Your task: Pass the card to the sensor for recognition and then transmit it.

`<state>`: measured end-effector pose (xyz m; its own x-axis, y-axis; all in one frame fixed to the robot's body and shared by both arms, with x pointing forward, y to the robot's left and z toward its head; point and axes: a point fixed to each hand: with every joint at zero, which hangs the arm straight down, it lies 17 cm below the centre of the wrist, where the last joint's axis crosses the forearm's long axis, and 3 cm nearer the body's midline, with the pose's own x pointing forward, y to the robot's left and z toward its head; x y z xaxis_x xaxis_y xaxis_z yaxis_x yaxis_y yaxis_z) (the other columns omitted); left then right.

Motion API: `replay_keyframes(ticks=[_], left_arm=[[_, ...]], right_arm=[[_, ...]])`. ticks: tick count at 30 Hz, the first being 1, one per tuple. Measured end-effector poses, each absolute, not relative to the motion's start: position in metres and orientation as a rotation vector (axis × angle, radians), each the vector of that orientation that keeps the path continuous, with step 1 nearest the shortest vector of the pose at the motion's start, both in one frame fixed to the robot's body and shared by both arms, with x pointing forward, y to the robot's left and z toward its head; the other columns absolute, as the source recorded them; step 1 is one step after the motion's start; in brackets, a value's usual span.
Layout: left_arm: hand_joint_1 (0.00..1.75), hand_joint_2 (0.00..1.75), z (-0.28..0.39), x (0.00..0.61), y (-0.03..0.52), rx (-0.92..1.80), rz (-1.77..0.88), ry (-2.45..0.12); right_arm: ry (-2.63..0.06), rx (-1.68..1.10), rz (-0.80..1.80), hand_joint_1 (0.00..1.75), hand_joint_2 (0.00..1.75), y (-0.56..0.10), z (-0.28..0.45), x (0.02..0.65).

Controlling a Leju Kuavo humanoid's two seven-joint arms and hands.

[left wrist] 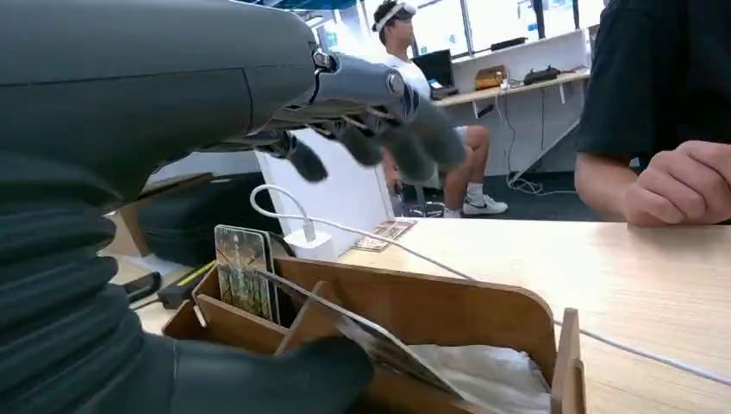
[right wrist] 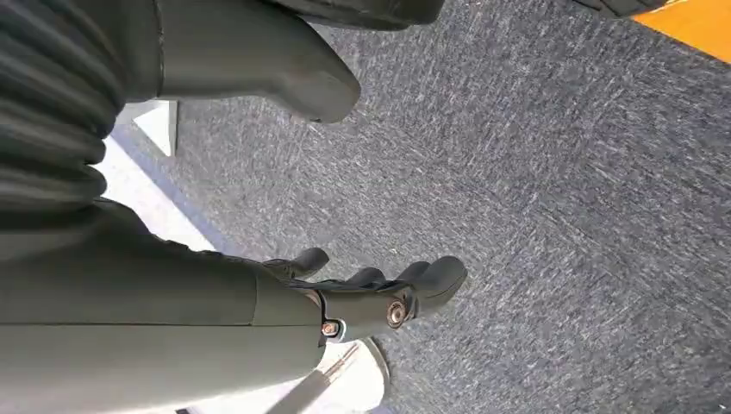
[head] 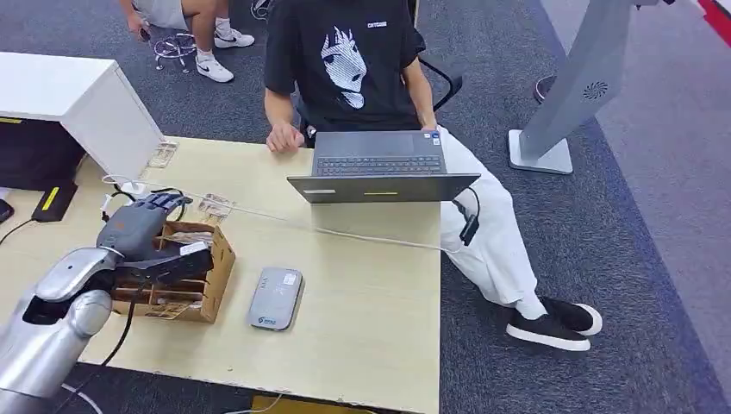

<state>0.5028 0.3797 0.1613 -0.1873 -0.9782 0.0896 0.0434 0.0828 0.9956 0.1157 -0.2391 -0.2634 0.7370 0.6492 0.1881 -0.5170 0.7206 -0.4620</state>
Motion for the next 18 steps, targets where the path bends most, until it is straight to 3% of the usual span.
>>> replay_keyframes(ticks=[18], left_arm=[[1.75,1.75,0.166,0.503,0.391,1.069,-1.301,-1.341]], right_arm=[[-0.375,-0.393,0.653,0.00,1.75,-0.233,-0.261,0.124]])
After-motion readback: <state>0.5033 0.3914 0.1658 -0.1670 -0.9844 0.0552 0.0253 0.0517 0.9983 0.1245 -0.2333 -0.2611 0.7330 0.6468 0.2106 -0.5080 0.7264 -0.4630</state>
